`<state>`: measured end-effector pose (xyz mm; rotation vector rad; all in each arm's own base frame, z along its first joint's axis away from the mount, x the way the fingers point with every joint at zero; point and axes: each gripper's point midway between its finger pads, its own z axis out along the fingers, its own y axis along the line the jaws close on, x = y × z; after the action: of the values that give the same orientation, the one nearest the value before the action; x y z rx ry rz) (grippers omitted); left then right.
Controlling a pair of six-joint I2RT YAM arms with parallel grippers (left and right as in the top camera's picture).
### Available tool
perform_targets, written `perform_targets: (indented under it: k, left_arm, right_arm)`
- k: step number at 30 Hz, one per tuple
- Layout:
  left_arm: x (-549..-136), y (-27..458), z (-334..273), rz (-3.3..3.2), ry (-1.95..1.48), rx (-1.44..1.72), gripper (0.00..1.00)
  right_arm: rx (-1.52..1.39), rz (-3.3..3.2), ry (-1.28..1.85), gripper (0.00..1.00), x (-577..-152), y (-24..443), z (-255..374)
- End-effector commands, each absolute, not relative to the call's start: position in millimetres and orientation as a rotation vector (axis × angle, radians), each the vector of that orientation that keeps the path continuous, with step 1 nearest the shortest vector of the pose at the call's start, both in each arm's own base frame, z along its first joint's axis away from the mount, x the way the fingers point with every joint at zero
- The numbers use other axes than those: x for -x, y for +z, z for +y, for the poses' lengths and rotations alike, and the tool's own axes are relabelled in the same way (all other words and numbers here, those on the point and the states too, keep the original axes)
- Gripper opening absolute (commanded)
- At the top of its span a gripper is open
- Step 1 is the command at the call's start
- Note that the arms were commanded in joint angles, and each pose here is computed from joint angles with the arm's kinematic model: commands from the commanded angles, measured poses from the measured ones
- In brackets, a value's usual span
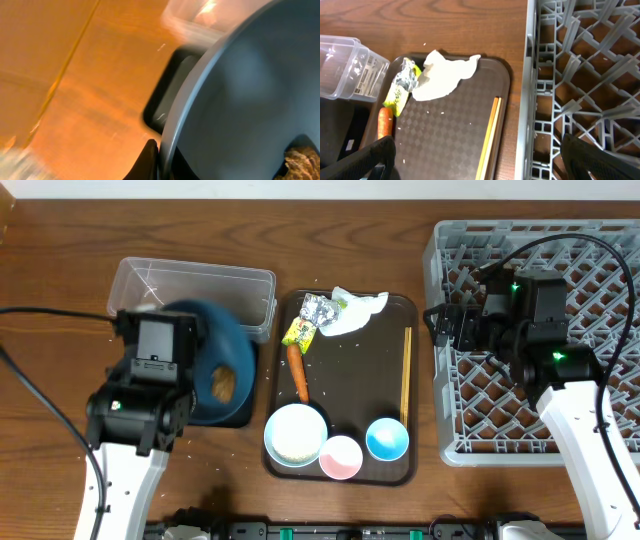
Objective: Sort waste into correct bins and load items into the dishwasher rack
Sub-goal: 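Lift blue plate with left gripper and tip food scrap onto black tray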
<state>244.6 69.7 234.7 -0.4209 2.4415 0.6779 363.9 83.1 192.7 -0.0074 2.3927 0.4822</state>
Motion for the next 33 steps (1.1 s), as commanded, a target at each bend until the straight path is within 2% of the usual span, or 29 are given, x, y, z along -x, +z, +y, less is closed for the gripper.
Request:
perform_targets:
  k: [1,6,14,19,33]
  left_arm:
    - [-235.9,249.4,100.0,2.301,0.925,0.616,0.06]
    - [-252.2,236.3,102.9,2.321,1.028,0.591,0.06]
    - [-260.1,187.8,96.1,2.541,1.213,0.424,0.06]
    - [-271.7,202.9,94.7,2.427,1.442,0.242,0.06]
    - [-288.0,233.6,56.9,2.209,1.568,-0.040,0.06]
  right_arm:
    - [-0.012,2.372,0.480,0.99,-368.4,200.7,79.9]
    - [-0.034,2.340,0.494,0.99,-374.1,206.6,80.6]
    - [-0.046,2.335,0.503,0.99,-374.9,207.7,81.1]
    - [-0.046,2.335,0.503,0.99,-374.9,207.7,81.1]
    - [-0.054,2.337,0.508,0.99,-374.6,207.6,81.3]
